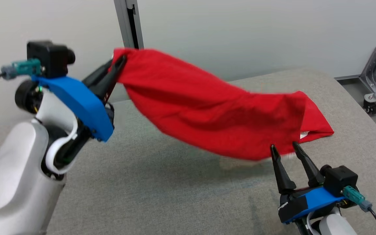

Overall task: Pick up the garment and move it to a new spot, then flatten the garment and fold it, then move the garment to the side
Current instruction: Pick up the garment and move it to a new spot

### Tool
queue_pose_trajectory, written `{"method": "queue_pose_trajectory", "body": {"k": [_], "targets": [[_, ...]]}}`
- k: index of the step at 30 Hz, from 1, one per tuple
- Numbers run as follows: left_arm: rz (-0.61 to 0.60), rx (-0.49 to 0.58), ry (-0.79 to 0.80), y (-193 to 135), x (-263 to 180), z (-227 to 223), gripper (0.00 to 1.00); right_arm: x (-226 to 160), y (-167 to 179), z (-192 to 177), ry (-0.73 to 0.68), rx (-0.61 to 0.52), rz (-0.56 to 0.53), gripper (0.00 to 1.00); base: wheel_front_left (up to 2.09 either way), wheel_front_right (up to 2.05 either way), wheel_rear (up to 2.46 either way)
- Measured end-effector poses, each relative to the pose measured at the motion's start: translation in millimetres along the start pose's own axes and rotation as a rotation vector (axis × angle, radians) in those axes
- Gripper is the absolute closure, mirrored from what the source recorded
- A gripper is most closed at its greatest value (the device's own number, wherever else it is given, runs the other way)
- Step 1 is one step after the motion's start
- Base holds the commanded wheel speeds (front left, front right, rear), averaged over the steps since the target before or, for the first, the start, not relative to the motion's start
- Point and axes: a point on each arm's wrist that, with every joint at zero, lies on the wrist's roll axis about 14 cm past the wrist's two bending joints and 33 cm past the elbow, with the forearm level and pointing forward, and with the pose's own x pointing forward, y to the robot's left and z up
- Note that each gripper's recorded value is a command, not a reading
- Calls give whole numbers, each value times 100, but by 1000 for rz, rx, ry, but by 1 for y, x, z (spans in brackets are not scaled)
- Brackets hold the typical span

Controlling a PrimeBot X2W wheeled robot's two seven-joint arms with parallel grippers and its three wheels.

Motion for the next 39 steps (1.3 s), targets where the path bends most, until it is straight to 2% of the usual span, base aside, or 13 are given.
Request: {"method": "queue_pose_trajectory", "body": {"k": [6, 11, 12, 13, 17, 25, 29, 33, 39], "targets": [[150, -210, 236, 41, -28, -130, 100, 0, -1, -13, 37, 8, -7, 0, 0, 0, 0], [326, -295, 393, 81, -70, -210, 98, 3, 0, -21, 61, 12, -4, 0, 0, 0, 0], [352, -305, 403, 86, -76, -218, 15, 4, 1, -23, 65, 12, -2, 0, 0, 0, 0], [373, -309, 407, 90, -81, -224, 0, 5, 2, -24, 69, 12, 2, 0, 0, 0, 0], [424, -295, 338, 102, -88, -220, 0, 7, 8, -28, 79, 14, 20, 0, 0, 0, 0], [429, -129, 15, 114, -93, -144, 0, 11, 22, -24, 68, 12, 67, 0, 0, 0, 0], [482, -69, -117, 115, -109, -115, 0, 14, 25, -18, 50, 7, 83, 0, 0, 0, 0], [593, -56, -145, 115, -136, -120, 0, 14, 28, -17, 47, 8, 92, 0, 0, 0, 0], [697, -84, -152, 97, -169, -140, 0, 12, 31, -23, 59, 19, 95, 0, 0, 0, 0]]}}
